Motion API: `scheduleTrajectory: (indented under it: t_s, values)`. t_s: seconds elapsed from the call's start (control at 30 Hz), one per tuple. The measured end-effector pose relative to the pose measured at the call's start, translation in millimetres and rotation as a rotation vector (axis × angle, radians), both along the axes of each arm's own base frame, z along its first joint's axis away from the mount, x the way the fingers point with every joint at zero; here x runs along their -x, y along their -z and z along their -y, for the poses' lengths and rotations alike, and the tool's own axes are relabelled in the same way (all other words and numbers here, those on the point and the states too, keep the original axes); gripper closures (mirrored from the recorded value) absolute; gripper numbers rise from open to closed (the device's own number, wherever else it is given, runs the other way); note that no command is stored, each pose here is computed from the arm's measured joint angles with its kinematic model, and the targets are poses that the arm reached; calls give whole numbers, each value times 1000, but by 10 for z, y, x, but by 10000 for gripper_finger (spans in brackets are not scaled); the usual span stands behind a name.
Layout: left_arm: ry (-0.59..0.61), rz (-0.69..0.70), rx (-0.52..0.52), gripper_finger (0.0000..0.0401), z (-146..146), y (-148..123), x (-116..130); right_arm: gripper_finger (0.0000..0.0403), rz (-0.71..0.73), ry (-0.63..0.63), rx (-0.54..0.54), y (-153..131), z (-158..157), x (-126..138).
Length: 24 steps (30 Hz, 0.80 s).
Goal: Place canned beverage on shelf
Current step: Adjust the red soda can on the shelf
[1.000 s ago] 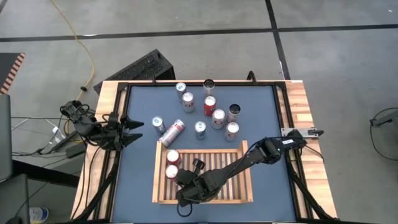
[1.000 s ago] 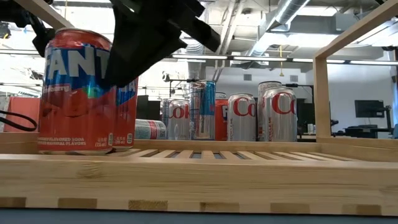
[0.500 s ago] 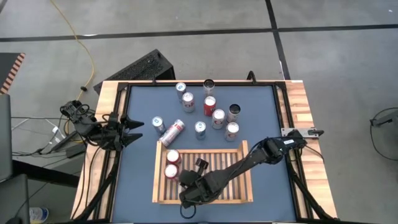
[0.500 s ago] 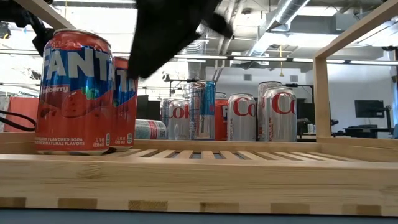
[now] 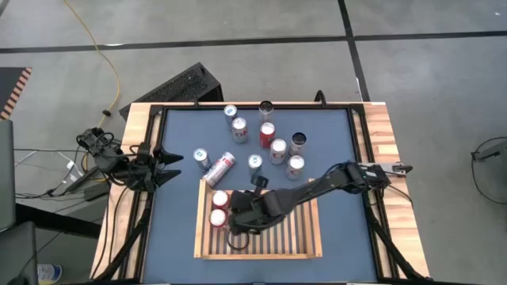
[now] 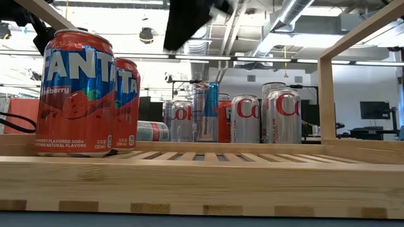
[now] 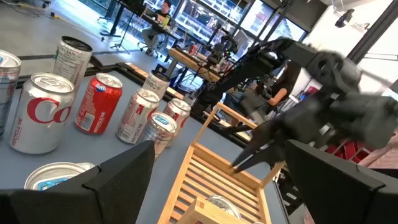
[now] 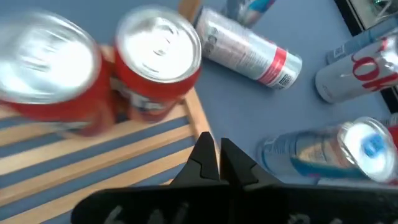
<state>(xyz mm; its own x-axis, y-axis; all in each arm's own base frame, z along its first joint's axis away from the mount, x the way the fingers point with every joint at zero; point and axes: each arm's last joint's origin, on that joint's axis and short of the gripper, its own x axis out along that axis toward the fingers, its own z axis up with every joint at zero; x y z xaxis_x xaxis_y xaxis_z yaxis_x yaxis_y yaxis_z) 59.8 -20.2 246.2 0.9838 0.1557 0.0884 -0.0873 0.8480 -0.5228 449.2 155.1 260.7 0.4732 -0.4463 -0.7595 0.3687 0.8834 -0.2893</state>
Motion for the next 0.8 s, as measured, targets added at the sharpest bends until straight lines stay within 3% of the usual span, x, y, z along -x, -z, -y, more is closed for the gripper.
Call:
scheduleTrajectory:
  t_s: [0.27, 0.8]
  values:
    - [-3, 0, 1, 53, -1, 0, 0, 403, -71, 0, 13, 392, 115, -196]
    - [-4, -9, -13, 53, -1, 9, 0, 403, -9, -85, -65, 403, 186, -364]
